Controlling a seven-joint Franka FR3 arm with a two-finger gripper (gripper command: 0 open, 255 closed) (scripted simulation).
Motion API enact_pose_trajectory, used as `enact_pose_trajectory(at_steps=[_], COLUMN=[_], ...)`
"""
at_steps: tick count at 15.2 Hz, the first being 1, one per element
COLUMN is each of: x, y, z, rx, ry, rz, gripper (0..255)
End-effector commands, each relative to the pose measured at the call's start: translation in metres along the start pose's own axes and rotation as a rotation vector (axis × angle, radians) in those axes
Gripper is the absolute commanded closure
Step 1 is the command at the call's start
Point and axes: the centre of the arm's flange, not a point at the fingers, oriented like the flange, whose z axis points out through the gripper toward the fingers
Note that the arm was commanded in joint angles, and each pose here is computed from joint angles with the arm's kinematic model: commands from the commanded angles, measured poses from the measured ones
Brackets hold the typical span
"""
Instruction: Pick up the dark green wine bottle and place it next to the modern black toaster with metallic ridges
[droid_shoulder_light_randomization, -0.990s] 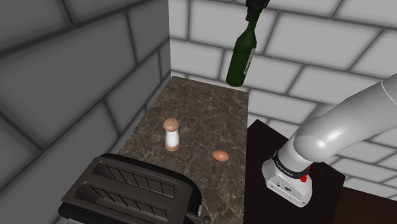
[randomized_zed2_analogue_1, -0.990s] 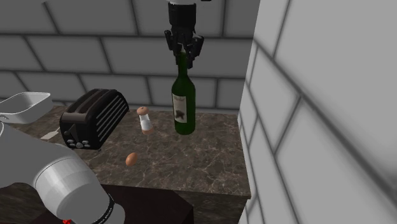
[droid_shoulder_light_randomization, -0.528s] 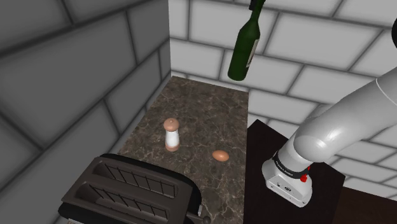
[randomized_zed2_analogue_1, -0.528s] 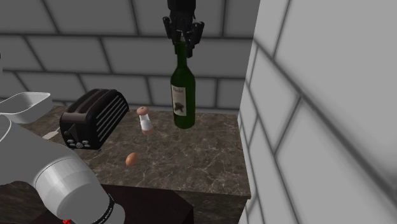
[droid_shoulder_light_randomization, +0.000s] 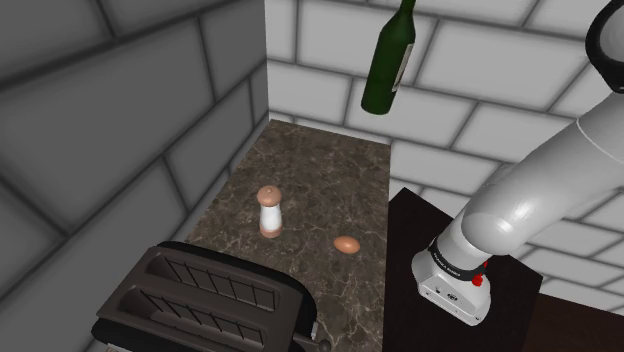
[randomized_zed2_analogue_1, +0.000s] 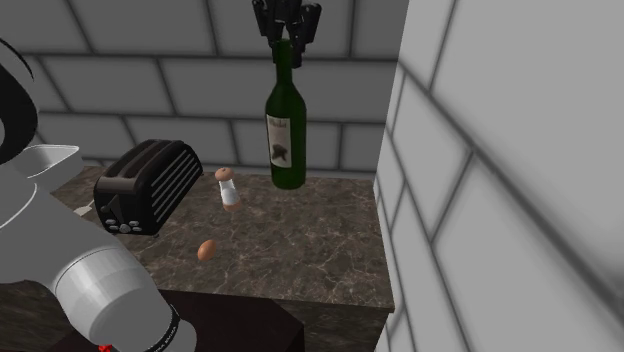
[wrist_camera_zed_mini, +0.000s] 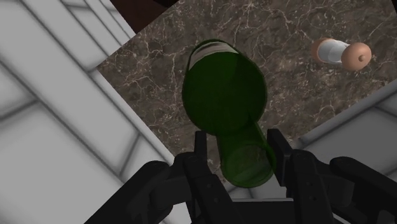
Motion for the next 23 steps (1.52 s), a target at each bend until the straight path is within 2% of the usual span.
enact_pose_trajectory(at_steps=[1,11,23], x=[0.001,0.002,-0.099], y=[-0.001,-0.004,-0.125], z=[-0.011,-0.063,-0.06], rx=[0.0,0.0,0.0], ry=[0.0,0.0,0.0], rz=[0.0,0.0,0.0], gripper=[255,255,255])
